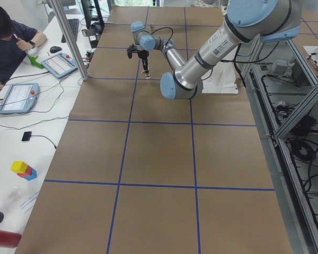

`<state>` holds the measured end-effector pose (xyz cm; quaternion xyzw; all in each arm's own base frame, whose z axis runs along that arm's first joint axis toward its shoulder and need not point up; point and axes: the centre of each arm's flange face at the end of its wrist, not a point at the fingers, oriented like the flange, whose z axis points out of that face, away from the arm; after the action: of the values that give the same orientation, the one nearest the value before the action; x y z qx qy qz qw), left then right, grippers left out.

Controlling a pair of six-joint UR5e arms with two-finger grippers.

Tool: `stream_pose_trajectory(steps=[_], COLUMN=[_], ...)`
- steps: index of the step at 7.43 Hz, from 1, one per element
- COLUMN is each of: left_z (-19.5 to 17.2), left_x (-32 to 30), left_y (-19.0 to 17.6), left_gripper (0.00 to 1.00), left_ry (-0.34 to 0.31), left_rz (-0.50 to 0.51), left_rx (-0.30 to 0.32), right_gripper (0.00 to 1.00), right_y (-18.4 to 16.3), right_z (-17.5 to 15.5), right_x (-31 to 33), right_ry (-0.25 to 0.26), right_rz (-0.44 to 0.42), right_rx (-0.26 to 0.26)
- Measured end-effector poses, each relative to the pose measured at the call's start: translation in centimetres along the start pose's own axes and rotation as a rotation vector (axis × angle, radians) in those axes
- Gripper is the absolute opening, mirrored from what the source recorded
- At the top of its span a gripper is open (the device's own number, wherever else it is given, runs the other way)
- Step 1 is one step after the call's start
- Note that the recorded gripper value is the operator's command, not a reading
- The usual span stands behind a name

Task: Assemble PPR valve and pipe with both arms
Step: 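Carry the valve with the left gripper to the table center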

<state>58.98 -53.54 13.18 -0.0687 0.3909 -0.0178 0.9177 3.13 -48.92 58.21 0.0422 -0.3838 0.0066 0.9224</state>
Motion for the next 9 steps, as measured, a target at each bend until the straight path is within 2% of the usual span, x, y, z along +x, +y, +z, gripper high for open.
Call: stream_pose_trajectory(steps=[4, 5, 6, 9], left_z=[1.8, 2.2, 2.4, 2.3], left_x=[0.9, 1.0, 1.1, 1.0], left_y=[1.2, 1.2, 1.1, 1.1], left_gripper=[0.0, 0.69, 1.0, 1.0], left_ry=[0.013, 0.025, 0.031, 0.026], left_rz=[0.03, 0.041, 0.05, 0.051], left_rx=[-0.009, -0.006, -0.005, 0.009], right_gripper=[1.0, 0.99, 1.0, 0.99], right_y=[-0.1, -0.1, -0.1, -0.9], right_z=[0.0, 0.1, 0.1, 0.2], right_x=[-0.2, -0.1, -0.1, -0.5], right_ry=[-0.007, -0.007, -0.007, -0.005], right_rz=[0.007, 0.01, 0.011, 0.007], right_rx=[-0.005, -0.007, -0.009, -0.01])
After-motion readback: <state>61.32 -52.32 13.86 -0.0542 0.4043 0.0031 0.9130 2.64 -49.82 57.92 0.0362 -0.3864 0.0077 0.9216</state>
